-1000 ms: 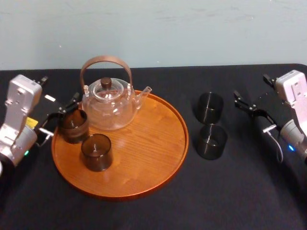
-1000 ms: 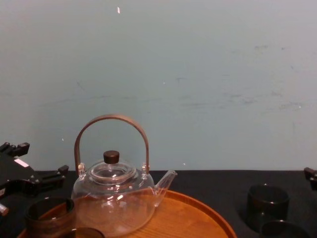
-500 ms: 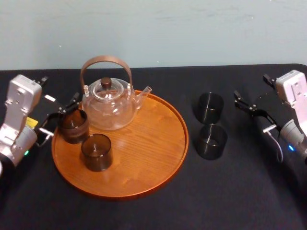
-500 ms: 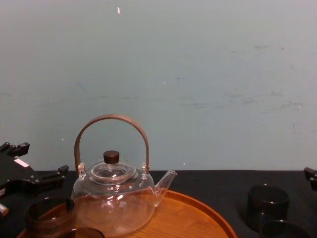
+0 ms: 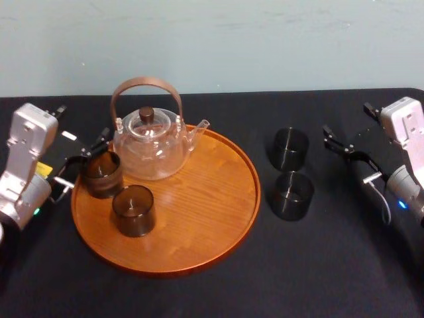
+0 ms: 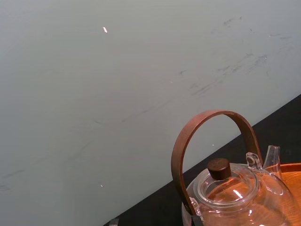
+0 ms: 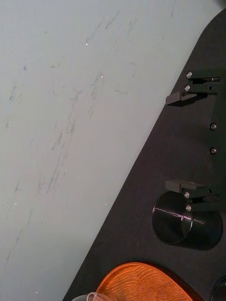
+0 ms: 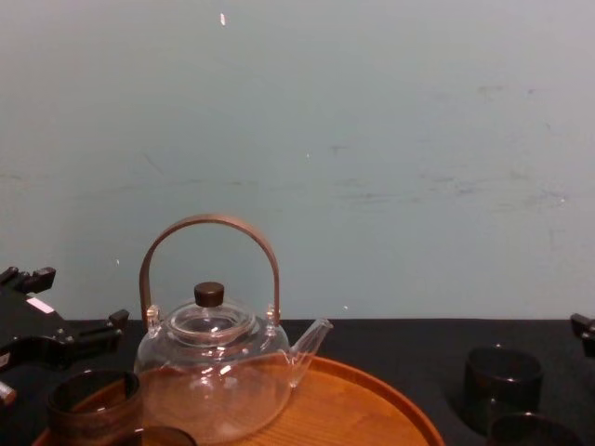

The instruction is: Pick up the glass from the table and place it on the tray.

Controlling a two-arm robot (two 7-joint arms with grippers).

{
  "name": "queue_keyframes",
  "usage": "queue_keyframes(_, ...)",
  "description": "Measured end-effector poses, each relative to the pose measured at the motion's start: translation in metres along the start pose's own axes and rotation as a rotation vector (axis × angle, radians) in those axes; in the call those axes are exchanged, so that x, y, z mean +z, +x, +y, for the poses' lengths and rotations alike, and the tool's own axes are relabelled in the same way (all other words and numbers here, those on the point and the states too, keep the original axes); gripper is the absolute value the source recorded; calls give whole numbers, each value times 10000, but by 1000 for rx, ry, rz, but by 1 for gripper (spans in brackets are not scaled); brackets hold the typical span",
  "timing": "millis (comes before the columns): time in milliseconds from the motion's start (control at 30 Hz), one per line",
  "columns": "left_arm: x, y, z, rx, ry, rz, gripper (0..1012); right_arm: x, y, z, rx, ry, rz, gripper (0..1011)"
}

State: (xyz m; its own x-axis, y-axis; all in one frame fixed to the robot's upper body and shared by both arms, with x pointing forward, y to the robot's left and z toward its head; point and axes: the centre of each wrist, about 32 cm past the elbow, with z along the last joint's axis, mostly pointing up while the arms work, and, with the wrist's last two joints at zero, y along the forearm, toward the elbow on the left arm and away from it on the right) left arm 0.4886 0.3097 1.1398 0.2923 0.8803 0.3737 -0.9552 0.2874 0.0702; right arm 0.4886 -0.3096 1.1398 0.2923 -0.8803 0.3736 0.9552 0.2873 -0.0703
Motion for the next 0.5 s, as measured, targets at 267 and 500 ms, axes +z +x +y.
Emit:
queue_keyframes(267, 0, 0, 0, 0, 0, 0, 1001, 0, 0, 0, 0, 0, 0, 1003)
queue_keyframes(500, 0, 0, 0, 0, 0, 0, 1001, 0, 0, 0, 0, 0, 0, 1002)
